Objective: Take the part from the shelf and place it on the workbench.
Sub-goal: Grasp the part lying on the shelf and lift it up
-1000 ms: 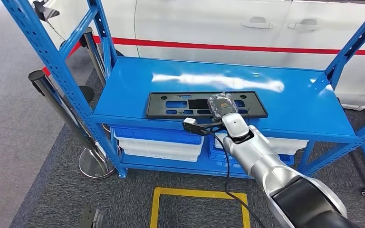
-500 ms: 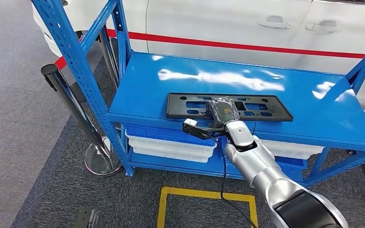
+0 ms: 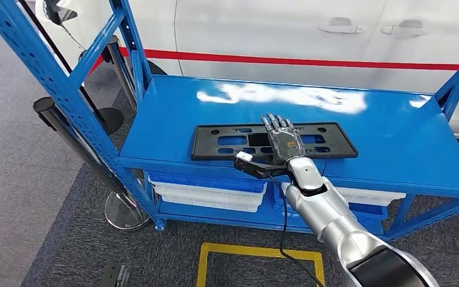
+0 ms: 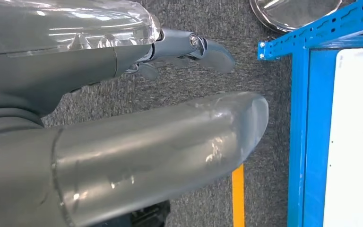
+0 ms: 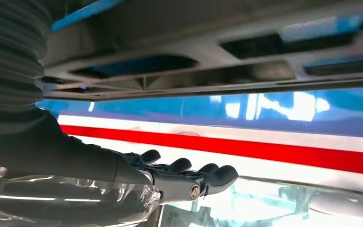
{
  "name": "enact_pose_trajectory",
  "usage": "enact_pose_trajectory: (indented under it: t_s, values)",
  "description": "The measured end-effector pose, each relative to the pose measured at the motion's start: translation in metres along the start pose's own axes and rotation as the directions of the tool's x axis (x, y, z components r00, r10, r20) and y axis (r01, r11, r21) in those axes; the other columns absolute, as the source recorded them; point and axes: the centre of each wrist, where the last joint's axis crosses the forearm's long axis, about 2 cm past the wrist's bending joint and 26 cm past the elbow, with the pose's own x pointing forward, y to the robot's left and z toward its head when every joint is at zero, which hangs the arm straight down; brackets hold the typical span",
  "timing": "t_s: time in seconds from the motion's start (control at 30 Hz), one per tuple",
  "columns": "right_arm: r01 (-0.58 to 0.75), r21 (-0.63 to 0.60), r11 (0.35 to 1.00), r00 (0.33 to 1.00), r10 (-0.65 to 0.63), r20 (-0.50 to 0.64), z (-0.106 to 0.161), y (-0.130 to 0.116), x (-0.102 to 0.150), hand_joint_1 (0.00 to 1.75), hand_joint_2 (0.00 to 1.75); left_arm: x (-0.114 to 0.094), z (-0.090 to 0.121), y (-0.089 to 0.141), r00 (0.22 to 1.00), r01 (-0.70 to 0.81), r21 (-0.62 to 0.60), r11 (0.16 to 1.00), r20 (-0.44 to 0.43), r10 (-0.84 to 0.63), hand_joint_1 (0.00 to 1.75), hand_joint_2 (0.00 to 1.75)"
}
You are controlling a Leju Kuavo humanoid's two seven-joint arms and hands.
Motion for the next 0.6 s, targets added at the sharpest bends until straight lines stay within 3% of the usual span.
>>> enact_pose_trajectory:
  t_s: [0.6]
  values:
    - [0.012, -0.006, 1.0, 1.0, -0.012, 0.0, 0.004, 0.0029, 0.0007, 0.0, 1.75, 0.0007, -0.0011, 0.0045, 1.0, 0.013, 0.003, 1.0, 0.004, -0.013, 0.0, 0.0]
